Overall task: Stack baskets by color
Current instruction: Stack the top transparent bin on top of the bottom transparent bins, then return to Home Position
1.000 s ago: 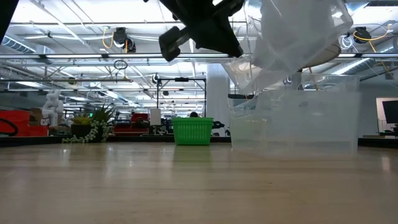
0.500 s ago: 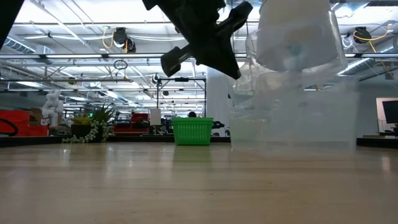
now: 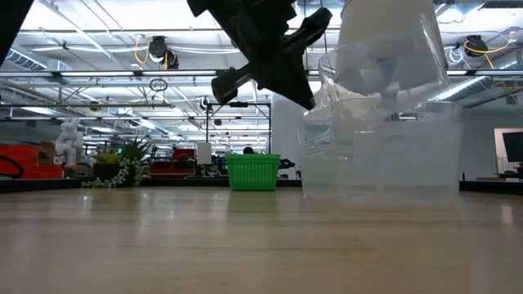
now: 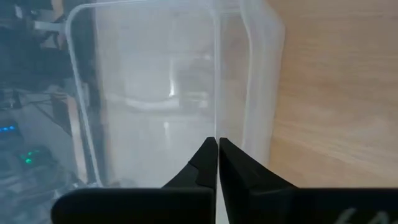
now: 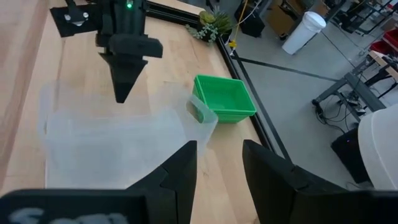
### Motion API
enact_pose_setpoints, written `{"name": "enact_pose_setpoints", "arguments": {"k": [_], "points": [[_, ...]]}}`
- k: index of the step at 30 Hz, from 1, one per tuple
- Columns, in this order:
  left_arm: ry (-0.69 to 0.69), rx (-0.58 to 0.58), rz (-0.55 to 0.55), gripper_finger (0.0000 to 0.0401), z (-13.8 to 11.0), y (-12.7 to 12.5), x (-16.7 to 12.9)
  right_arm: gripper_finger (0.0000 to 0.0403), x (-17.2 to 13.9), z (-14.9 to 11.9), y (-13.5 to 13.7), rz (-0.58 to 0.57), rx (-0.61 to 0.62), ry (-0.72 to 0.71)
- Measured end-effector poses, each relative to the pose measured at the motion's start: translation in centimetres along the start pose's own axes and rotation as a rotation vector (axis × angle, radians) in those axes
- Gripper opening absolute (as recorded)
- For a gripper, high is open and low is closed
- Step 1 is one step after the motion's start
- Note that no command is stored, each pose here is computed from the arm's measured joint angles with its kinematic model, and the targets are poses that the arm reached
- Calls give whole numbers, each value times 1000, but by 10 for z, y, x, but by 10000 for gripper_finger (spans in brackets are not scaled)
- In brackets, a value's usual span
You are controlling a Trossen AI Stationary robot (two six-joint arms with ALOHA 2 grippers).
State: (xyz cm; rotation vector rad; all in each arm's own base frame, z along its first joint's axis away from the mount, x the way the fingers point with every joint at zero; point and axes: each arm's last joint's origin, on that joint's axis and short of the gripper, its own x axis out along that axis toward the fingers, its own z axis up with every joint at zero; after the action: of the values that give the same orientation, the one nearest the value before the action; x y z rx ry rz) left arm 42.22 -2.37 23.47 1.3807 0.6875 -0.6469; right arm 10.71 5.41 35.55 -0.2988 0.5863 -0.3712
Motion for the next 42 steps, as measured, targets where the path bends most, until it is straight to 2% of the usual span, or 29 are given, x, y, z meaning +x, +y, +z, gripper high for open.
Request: {"name": "enact_pose_setpoints", "arguments": {"k": [8,18,27,36,38,42], "points": [[-2,45,-2,20,1,0,0,123,0,0,0,0,0,0],[-1,20,-29,8,1,-3,0,123,0,0,0,0,-1,1],[-6,-45,0,82,2,0,0,123,0,0,0,0,2,1],[1,-216,78,144,9,7,-6,123,10,-11,9,-15,-36,24],[25,-259,88,148,13,7,-12,123,14,-15,14,-31,-46,13],[92,-437,143,140,20,10,-23,117,25,-21,27,-29,-71,-25]]}}
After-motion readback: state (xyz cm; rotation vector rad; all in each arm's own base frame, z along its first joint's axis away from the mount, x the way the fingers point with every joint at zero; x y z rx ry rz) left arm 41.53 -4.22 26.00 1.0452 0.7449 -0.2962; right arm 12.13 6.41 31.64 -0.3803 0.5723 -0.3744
